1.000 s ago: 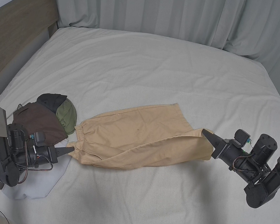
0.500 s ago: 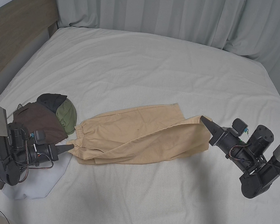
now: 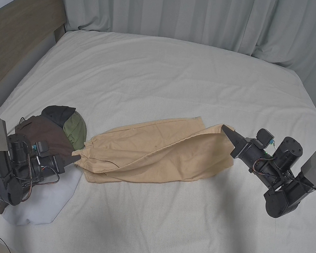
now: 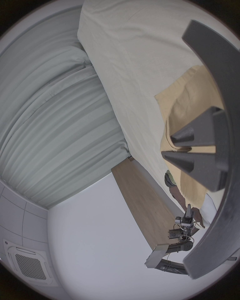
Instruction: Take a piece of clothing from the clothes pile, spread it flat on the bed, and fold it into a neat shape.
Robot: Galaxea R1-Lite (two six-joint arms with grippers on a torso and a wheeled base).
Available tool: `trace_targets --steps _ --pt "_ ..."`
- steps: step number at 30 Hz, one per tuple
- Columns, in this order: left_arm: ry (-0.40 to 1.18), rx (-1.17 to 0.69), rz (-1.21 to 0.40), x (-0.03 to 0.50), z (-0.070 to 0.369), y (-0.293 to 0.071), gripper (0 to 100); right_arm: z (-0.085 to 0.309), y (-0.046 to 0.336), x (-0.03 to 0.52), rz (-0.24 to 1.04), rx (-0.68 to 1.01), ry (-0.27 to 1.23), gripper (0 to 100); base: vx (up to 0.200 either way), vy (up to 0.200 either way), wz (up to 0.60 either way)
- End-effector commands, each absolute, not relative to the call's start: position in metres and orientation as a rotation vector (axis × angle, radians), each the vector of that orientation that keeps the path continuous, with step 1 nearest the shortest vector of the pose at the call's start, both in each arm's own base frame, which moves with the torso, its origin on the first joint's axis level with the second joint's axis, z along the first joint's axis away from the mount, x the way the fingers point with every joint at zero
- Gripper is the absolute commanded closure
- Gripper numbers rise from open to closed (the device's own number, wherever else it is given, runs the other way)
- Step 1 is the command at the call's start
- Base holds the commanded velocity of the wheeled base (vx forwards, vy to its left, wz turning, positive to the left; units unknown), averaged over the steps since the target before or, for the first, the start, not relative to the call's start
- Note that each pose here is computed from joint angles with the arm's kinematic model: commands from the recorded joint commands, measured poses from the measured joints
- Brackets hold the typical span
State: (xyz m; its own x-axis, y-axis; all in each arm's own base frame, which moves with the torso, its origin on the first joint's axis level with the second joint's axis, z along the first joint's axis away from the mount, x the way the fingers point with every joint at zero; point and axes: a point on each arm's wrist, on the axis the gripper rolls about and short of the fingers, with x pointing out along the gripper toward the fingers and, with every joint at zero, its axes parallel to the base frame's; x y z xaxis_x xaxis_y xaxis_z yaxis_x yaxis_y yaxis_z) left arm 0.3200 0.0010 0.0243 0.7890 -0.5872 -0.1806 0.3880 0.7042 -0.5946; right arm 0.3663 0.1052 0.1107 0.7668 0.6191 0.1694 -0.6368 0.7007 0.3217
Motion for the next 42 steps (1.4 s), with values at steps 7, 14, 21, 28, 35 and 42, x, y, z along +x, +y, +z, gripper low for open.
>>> trace_targets --steps 7,14,21,28,35,42 --pt "0.346 -0.596 -0.508 0.328 0.027 0.004 100 0.105 0.11 0.388 0.706 0.374 -0.082 100 0.0 0.0 0.0" --pt "0.354 -0.598 -0.507 0.328 0.025 0.003 100 0.1 0.112 0.398 0.719 0.369 -0.091 100 0.0 0.0 0.0" --pt "0.364 -0.599 -0.507 0.328 0.022 0.001 100 0.092 0.114 0.415 0.72 0.366 -0.11 100 0.0 0.0 0.0" --pt "0.363 -0.6 -0.506 0.329 0.021 0.001 100 0.083 0.117 0.43 0.722 0.364 -0.127 100 0.0 0.0 0.0" --pt "0.367 -0.607 -0.494 0.332 0.019 -0.001 100 0.075 0.118 0.445 0.724 0.363 -0.12 100 0.0 0.0 0.0" --pt "0.366 -0.625 -0.492 0.333 0.019 -0.001 100 0.072 0.121 0.454 0.72 0.363 -0.112 100 0.0 0.0 0.0"
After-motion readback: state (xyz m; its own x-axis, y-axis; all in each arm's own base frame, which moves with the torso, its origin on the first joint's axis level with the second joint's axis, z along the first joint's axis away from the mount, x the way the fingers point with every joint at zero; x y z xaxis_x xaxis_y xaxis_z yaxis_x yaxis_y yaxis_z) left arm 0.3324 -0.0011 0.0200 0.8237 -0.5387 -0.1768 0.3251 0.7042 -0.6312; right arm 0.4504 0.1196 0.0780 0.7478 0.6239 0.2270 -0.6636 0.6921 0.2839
